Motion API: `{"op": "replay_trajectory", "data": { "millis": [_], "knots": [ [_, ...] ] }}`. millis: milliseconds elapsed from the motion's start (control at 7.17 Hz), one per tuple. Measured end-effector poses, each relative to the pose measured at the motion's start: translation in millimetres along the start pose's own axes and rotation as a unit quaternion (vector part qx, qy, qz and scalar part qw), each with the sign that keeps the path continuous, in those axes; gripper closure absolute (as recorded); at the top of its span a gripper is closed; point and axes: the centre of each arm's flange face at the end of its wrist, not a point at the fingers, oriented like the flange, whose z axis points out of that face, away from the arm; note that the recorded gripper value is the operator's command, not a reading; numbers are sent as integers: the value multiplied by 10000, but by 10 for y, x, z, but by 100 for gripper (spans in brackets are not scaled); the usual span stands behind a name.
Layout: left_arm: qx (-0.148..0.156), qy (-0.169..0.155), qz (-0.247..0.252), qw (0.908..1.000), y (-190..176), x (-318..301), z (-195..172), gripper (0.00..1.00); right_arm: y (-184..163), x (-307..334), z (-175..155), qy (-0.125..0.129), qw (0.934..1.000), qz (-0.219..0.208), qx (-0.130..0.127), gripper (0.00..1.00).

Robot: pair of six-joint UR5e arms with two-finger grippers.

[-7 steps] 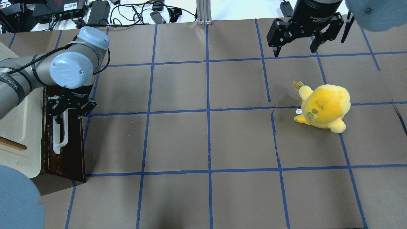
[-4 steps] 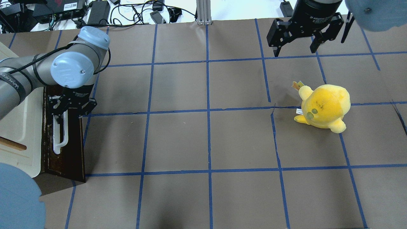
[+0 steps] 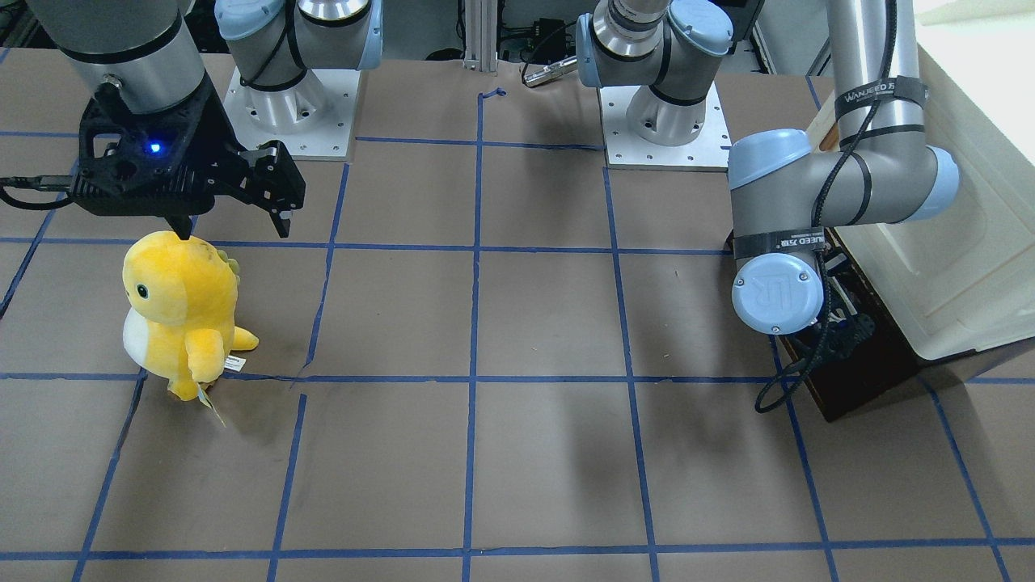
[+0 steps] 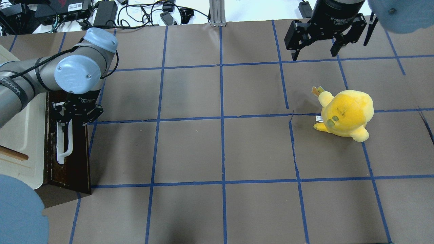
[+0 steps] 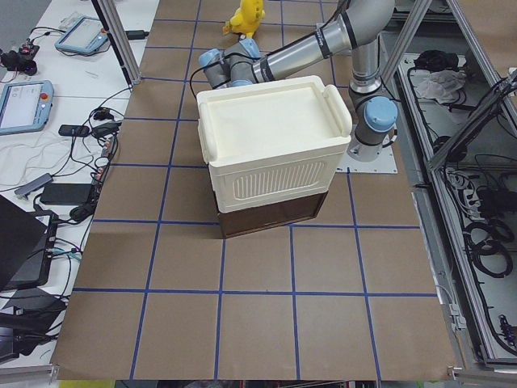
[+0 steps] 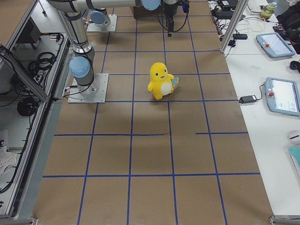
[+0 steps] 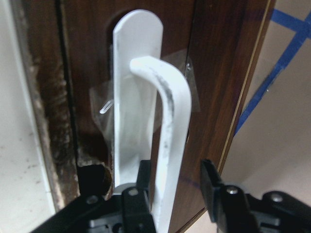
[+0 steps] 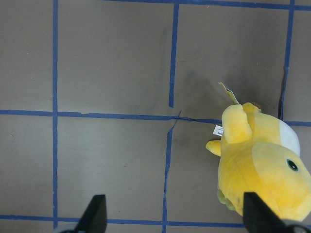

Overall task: Pull drawer sideways
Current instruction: 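Close the left gripper on the white bar handle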

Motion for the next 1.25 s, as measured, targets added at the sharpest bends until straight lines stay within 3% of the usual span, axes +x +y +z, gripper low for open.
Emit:
{"op": "replay_trajectory", "data": {
  "millis": [279,558,1255],
  "knots": [
    [15,-9,12,10000,16,-35,-22,85,0,0,0,0,10000,0,0,0],
    [18,3,14,10000,21,-39,-34,95,0,0,0,2,10000,-2,0,0],
    [-2,75,54,10000,74,52,-73,95,0,0,0,-1,10000,-1,0,0]
  ]
}}
